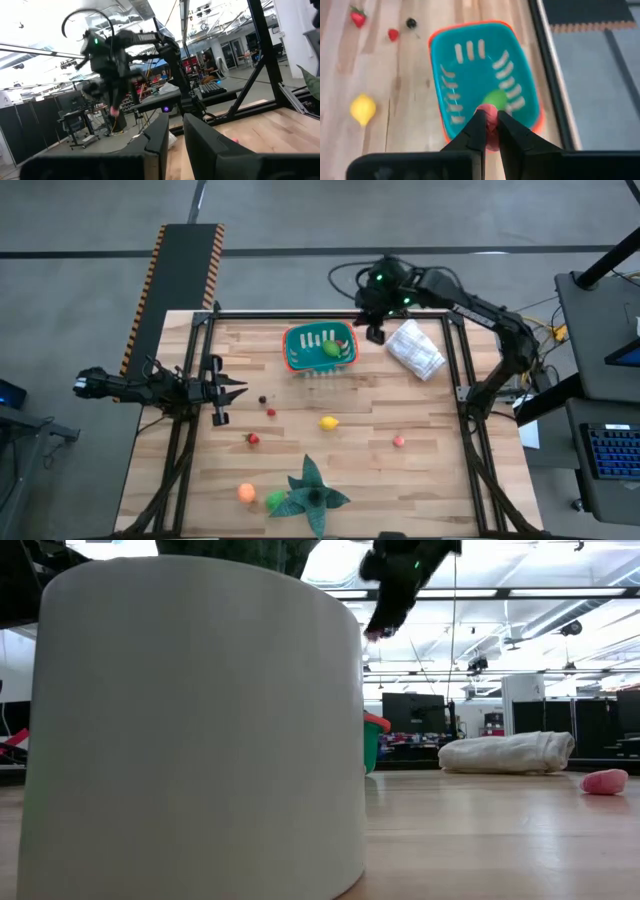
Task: Pick and placing Produce into tupperware
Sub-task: Put the peach toy into the bin
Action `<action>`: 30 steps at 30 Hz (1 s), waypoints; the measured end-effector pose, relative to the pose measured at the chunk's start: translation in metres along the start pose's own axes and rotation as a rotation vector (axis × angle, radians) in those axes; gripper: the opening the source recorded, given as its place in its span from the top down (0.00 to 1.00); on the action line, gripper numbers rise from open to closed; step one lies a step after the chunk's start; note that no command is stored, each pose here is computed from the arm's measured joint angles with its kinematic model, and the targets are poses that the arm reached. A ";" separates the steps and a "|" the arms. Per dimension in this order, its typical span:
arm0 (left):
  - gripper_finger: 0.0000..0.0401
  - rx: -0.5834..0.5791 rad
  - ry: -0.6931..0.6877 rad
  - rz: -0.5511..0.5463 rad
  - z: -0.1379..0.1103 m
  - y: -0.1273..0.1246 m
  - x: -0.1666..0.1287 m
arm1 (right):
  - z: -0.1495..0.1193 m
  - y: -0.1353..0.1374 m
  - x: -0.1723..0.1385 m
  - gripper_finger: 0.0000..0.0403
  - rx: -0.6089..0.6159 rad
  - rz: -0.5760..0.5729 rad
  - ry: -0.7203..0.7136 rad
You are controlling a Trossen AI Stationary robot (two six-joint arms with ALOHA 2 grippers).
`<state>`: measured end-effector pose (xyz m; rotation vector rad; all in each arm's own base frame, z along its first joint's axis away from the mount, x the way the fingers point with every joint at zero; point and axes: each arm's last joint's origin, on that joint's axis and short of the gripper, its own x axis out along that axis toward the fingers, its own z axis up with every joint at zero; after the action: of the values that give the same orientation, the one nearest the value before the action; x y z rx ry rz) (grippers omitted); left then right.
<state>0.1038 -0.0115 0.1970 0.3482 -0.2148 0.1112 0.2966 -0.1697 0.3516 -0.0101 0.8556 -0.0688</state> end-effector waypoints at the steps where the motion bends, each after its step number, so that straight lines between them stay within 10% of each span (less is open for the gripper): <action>1: 0.89 0.000 0.000 0.001 0.000 0.000 0.000 | -0.004 -0.001 0.010 0.94 -0.006 0.012 -0.028; 10: 0.89 0.000 0.000 0.000 0.000 0.000 0.000 | -0.022 -0.007 0.065 0.94 -0.060 -0.025 -0.470; 20: 0.89 0.000 0.000 0.000 0.000 0.000 0.000 | -0.014 0.000 0.042 0.94 -0.205 -0.148 -1.142; 30: 0.89 0.001 0.001 0.000 0.000 0.000 0.000 | -0.005 -0.001 0.023 0.94 -0.180 -0.139 -1.013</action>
<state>0.1039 -0.0115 0.1969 0.3489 -0.2135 0.1113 0.3081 -0.1722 0.3311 -0.2536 -0.1558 -0.1031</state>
